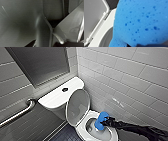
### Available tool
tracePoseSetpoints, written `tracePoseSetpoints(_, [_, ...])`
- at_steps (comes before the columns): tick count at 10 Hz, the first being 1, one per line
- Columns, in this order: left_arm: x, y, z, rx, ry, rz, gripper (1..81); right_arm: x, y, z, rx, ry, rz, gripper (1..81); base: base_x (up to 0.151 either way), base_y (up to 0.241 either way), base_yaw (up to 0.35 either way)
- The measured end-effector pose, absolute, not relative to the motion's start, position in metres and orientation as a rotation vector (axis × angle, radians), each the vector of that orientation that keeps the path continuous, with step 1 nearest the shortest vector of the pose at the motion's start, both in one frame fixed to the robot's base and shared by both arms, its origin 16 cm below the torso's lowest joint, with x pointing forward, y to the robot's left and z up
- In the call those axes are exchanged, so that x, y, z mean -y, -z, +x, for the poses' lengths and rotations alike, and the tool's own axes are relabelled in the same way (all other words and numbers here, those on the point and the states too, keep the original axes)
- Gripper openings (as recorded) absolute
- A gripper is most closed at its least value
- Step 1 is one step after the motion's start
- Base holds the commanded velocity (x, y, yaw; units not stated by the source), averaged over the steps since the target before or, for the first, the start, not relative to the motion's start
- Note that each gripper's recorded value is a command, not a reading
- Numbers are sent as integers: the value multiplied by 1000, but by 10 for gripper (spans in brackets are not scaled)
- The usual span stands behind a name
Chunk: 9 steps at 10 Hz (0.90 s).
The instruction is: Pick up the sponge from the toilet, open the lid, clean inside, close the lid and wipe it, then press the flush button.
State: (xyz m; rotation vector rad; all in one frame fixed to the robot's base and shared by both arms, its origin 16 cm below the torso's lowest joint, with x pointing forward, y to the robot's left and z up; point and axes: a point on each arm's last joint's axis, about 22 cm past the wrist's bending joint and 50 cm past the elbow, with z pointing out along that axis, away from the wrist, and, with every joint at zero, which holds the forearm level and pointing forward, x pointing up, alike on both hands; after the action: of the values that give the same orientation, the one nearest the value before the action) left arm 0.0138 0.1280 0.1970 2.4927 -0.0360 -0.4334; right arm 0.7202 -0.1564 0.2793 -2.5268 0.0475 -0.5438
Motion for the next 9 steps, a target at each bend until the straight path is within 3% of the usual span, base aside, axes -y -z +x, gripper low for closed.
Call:
tracePoseSetpoints(4, [-128, -197, 14, 36, 434, 2492, 811, 223, -284, 652, -200, 504, -2474, 10, 0, 0, 0])
tracePoseSetpoints(9, [-128, -197, 14, 37, 433, 2492, 811, 265, -298, 566, -398, 474, -2385, 10, 0, 0, 0])
